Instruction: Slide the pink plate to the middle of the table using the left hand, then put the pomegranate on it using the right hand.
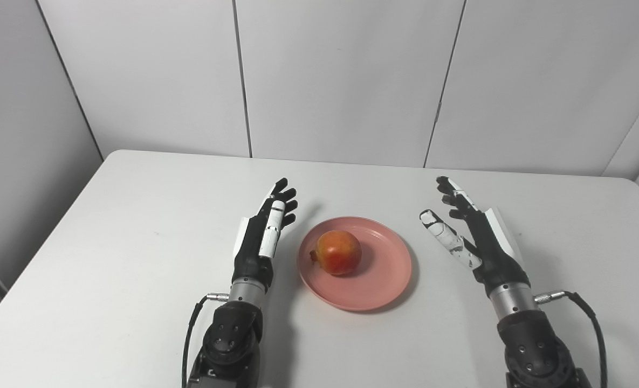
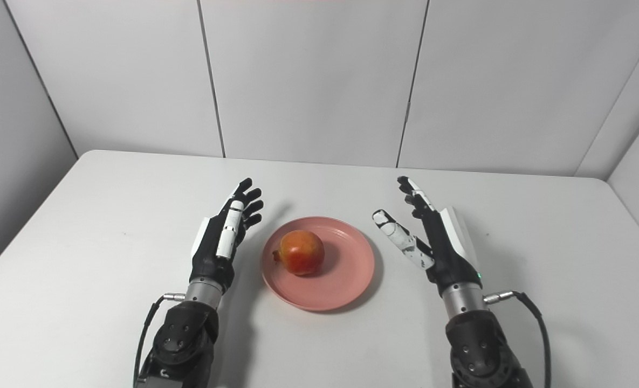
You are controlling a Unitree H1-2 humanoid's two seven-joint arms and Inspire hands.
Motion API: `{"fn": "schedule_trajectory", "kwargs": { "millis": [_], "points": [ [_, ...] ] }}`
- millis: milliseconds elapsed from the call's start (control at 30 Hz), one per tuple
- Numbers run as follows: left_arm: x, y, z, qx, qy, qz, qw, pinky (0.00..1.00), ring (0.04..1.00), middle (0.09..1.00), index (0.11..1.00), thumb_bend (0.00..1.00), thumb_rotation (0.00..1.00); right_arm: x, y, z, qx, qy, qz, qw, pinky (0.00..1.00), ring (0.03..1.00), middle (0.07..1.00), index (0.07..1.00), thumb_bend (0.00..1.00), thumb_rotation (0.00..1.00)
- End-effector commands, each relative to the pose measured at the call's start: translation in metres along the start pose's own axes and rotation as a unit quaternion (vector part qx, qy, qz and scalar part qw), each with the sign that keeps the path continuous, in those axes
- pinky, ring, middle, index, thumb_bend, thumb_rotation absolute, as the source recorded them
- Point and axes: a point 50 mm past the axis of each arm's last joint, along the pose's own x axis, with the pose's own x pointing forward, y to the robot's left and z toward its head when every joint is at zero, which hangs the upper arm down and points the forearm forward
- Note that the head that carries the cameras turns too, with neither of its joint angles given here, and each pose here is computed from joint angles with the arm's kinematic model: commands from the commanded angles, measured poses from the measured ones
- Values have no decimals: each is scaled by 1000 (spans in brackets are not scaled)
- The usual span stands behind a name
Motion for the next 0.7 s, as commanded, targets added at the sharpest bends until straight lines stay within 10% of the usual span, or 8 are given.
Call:
{"fn": "schedule_trajectory", "kwargs": {
  "millis": [0,400,667],
  "points": [
    [4,-2,18,-8,-39,-6,999,878,899,917,916,407,1000,6,-2,15,59,-43,-12,997,893,930,938,932,652,1000],
    [-18,0,9,-7,-29,-8,1000,928,938,955,955,369,1000,1,3,9,215,-33,4,976,989,996,1000,998,287,1000],
    [-25,8,2,-17,-29,-3,999,948,945,961,965,367,1000,0,7,3,222,-28,11,975,976,979,989,982,235,1000]
  ]
}}
